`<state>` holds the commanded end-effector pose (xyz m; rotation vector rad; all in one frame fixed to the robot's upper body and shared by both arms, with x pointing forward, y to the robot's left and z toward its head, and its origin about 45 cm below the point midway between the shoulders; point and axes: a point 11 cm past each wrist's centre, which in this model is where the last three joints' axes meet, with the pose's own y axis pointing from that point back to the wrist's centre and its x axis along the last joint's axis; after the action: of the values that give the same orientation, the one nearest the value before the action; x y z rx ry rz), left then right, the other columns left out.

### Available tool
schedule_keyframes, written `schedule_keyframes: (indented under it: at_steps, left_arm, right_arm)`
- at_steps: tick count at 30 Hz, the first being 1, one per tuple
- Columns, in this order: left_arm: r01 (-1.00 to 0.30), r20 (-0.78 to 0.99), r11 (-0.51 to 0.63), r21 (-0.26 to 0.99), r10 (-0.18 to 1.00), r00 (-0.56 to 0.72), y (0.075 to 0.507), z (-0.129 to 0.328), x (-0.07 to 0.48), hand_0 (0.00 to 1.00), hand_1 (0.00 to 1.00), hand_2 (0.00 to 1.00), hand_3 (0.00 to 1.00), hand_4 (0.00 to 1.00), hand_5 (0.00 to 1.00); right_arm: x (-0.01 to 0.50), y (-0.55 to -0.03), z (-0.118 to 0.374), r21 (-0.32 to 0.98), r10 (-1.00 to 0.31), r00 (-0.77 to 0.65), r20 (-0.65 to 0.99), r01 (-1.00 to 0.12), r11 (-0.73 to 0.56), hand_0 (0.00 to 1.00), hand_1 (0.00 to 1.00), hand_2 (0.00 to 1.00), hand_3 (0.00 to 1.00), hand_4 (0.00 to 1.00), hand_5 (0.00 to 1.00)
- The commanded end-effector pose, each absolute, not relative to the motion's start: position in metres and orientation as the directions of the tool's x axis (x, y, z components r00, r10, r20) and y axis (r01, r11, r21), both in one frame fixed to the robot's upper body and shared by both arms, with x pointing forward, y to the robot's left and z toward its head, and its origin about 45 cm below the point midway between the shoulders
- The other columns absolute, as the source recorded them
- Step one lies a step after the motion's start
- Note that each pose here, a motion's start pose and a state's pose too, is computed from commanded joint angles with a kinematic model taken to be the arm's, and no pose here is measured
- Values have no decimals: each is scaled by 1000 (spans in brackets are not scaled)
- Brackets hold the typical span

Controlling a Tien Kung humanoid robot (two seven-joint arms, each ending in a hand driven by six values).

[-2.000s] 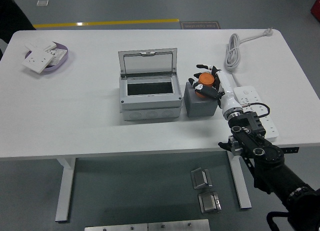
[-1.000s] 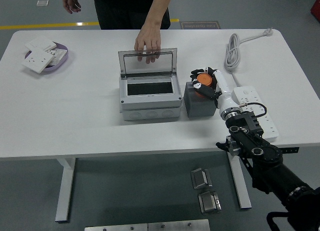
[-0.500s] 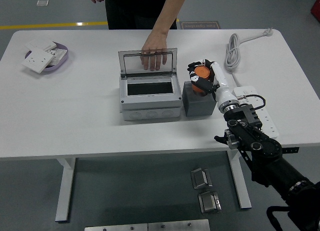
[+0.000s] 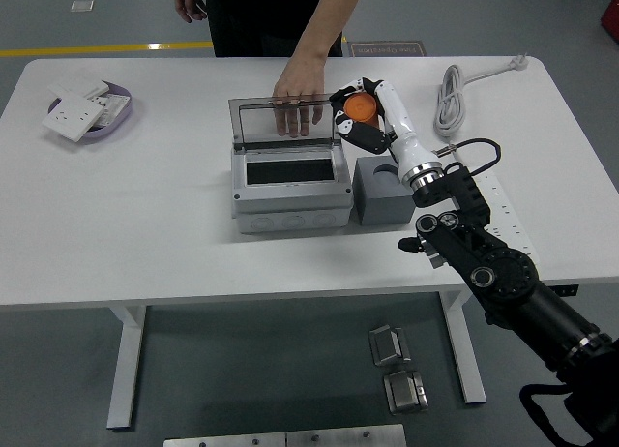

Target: Pick up the cylinder from the cube,place it in the box,flap close box

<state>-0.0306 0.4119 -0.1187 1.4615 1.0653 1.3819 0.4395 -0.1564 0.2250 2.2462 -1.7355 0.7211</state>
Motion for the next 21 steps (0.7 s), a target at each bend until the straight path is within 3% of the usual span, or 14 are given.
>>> schedule_keyframes:
  at_steps: [5,6,15,21]
  left_arm:
    - [33,288,-289,957,957,31,413,-118,-30,584,626,588,593,657,255]
    - [33,288,-289,957,957,31,413,-118,-30,584,626,589,594,662,265]
    - [31,293,-294,955,955,33,417,-117,-27,583,626,589,593,666,274]
    - [33,297,-298,954,954,35,419,-117,-27,583,626,589,593,670,286]
  right_arm:
    - [437,-115,228,-84,-738,244,630,-922,-377,452,507,489,393,160,2]
    - [437,-111,228,-69,-709,252,658,-918,-390,224,382,442,381,123,2]
    - [448,-97,214,75,-388,266,882,-894,-443,206,376,440,384,123,2]
    - [457,-99,211,114,-264,254,931,-885,-451,211,384,445,392,144,2]
